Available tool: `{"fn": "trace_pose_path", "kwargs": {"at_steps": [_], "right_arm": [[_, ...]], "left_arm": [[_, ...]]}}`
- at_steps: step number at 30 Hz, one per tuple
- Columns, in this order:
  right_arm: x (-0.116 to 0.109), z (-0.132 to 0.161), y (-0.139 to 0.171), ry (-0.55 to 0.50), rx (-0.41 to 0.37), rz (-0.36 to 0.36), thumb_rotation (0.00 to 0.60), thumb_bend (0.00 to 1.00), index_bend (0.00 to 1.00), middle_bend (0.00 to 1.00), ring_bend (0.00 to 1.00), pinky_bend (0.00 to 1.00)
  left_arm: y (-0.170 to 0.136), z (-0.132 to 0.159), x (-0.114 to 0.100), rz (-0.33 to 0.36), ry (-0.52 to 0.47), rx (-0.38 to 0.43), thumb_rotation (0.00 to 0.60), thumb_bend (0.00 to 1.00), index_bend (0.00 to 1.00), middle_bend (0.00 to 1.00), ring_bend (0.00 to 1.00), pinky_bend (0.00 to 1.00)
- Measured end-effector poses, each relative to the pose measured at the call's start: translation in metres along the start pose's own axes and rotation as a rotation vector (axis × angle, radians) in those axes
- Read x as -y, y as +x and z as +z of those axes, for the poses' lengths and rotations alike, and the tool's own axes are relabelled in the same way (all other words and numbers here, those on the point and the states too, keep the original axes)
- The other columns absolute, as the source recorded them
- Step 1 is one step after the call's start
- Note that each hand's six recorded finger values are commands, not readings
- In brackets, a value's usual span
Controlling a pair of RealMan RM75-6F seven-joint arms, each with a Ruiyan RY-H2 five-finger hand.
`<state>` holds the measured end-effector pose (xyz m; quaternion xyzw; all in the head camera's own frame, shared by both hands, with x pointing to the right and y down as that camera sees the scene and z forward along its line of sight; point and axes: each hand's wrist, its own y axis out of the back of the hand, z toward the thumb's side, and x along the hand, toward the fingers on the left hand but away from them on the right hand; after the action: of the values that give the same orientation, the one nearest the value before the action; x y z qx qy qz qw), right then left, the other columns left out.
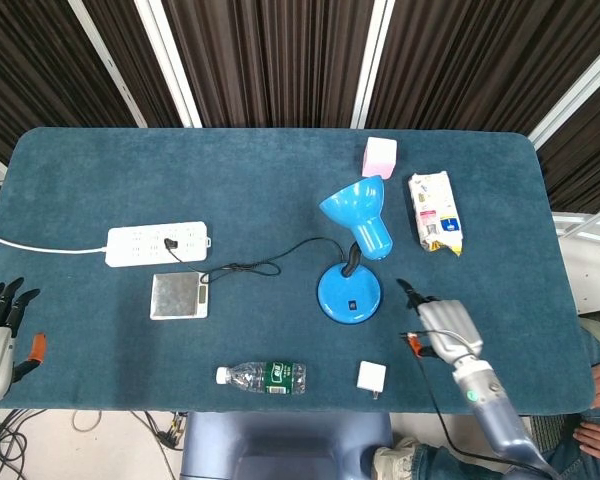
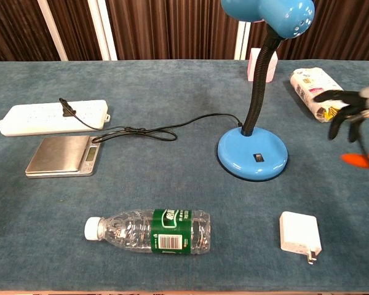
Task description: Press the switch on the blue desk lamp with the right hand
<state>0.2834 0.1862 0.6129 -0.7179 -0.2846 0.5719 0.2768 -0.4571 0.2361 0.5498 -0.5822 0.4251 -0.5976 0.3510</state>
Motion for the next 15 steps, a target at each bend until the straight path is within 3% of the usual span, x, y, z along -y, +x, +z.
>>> {"fn": "trace_pose_path", "kwargs": {"at_steps": [1,3,6,15], "right_arm": [[-0.002,-0.008,0.008,0.002,0.015,-0.002,0.6,0.29,0.0,0.12,0.13,0.37],[-0.004,-0.02,0.02,0.008,0.038,-0.007,0.6,0.26,0.0,0.09,0.09,0.01],[-0.005,-0.035,0.037,0.02,0.062,-0.034,0.6,0.25,0.0,0.06,0.06,0.0],[-0.002,-0.082,0.079,0.072,0.072,-0.21,0.6,0.24,0.0,0.04,0.03,0.0]], "left_arm": [[0.0,0.0,0.0,0.0,0.0,0.0,0.6,0.47,0.17,0.04,0.0,0.0],[0.0,0.0,0.0,0.002,0.001,-0.001,0.6,0.47,0.17,0.04,0.0,0.0],[0.0,0.0,0.0,0.001,0.004,-0.001,0.6,0.47,0.17,0.04,0.0,0.0],[-0.001,0.001,0.001,0.003,0.007,0.001,0.6,0.47,0.17,0.04,0.0,0.0]]}}
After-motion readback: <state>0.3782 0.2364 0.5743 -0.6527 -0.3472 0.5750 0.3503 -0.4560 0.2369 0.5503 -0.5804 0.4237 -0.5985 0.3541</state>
